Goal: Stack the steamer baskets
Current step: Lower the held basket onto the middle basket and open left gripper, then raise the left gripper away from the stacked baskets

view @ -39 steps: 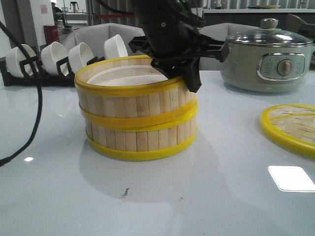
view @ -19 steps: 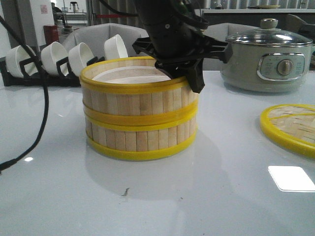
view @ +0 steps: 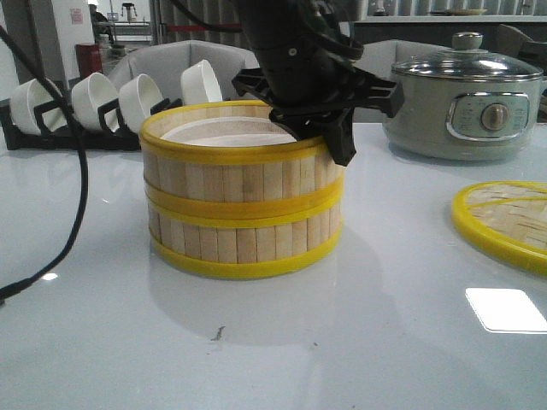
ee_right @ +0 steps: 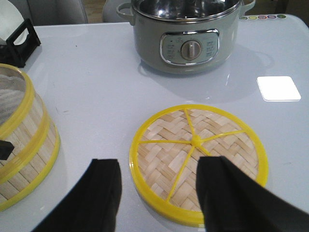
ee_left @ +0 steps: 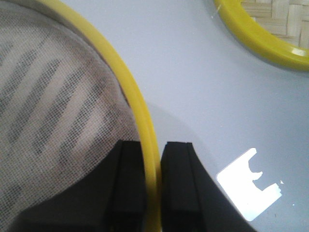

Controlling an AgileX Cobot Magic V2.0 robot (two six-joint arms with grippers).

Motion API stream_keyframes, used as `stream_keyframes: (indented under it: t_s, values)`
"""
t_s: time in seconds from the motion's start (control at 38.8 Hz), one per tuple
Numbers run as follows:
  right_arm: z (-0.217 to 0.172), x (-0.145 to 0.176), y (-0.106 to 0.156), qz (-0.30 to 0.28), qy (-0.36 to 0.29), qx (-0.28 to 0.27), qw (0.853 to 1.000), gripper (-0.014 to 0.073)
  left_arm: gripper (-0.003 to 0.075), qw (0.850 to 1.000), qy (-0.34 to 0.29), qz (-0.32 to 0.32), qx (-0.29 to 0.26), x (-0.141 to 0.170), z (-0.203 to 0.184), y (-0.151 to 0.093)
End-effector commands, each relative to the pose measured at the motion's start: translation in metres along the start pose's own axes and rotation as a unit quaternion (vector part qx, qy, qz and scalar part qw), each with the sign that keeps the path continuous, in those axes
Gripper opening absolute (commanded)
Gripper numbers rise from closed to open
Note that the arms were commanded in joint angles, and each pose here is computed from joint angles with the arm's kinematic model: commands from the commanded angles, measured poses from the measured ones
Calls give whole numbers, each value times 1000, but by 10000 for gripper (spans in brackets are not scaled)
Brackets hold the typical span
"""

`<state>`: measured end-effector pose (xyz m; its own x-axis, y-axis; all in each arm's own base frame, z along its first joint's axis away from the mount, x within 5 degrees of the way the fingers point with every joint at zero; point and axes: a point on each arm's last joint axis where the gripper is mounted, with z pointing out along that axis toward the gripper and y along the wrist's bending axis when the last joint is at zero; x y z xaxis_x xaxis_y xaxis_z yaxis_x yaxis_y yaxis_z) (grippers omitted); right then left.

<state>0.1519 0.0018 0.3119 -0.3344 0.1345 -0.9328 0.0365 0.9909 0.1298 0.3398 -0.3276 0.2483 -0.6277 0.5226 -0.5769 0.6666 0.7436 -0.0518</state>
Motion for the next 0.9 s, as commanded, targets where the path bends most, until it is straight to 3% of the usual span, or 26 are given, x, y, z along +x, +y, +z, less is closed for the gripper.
stream_keyframes:
  t_s: [0.0,0.15,0.44,0.49,0.54,0.64,0.7,0.88]
  values:
    - [-4,-19,2,-10,-56,-4,998,465,284,996,-90,17,-4,-27,-39,-4]
    - [-4,-19,2,-10,-54,-4,998,465,432,994,-103,19,-5,-38,-52,-4]
    - [-4,-18,2,-10,-49,-3,999,465,433,992,-123,18,-5,-59,-88,-5]
    - [-4,-18,2,-10,-48,-3,999,465,411,991,-132,20,-9,-62,-96,-4]
    - [-4,-18,2,-10,-48,-3,999,465,336,990,-140,17,-13,-64,-105,0]
    - [-4,-18,2,-10,-49,-3,999,465,64,985,-174,4,-24,-69,-132,15]
    - [-4,-18,2,-10,-49,-3,999,465,115,980,-195,-2,-34,-71,-149,25]
    - [-4,-18,2,-10,-48,-3,999,465,96,965,-242,-49,-89,-61,-226,79]
